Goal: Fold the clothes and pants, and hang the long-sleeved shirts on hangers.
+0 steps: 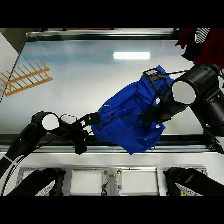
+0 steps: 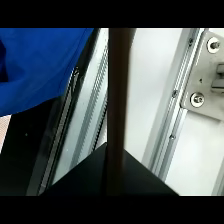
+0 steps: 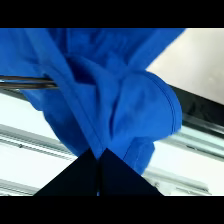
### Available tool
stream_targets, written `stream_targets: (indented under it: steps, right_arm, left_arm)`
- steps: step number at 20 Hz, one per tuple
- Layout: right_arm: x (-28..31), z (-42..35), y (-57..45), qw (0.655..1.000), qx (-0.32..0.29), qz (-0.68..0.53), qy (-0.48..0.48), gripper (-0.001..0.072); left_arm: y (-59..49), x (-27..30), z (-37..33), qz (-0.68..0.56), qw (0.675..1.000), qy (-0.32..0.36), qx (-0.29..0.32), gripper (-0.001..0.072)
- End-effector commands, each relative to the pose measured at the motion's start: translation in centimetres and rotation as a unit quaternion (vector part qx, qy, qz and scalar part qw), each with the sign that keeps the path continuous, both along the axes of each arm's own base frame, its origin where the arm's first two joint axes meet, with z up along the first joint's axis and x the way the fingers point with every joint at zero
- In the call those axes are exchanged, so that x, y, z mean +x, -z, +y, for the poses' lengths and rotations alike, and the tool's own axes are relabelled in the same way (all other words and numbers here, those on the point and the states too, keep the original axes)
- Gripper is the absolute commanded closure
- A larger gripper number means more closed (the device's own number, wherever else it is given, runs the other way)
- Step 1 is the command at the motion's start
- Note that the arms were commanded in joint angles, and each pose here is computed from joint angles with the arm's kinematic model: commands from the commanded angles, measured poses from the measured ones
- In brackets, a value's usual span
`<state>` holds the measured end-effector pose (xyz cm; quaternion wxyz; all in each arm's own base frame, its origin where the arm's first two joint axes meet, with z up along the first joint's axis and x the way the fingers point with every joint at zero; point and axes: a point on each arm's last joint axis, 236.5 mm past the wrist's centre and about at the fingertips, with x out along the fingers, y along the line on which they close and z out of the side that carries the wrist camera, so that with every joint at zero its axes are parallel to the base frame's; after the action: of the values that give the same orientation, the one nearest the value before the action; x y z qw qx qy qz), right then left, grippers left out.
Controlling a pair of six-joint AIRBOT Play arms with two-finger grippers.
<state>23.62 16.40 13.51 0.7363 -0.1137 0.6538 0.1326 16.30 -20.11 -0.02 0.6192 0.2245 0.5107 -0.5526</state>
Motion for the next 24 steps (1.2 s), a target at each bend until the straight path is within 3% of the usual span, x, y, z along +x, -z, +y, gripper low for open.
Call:
stream_targets:
  steps: [1, 6, 15, 24]
  right_arm:
    - [0.3, 2.7, -0.4, 0.999, 0.041, -0.021, -0.022, 0.0704]
    - [2.0, 4.9, -0.5, 0.996, 0.076, -0.054, -0.015, 0.0704]
    - [1.3, 13.4, -2.8, 0.97, 0.22, -0.078, -0.064, 0.0704]
    - [0.8, 16.2, -2.6, 0.962, 0.253, -0.067, -0.083, 0.0703]
  left_arm:
    - [0.0, 0.3, 0.1, -0.002, 1.0, -0.006, -0.001, 0.0699]
    - [-0.5, -0.1, -0.8, 0.003, 1.0, 0.002, -0.024, 0.0699]
    - [-0.9, 0.2, -1.5, -0.003, 0.999, -0.001, -0.039, 0.0699]
    - [-0.9, 0.2, -1.5, -0.003, 0.999, -0.001, -0.039, 0.0698]
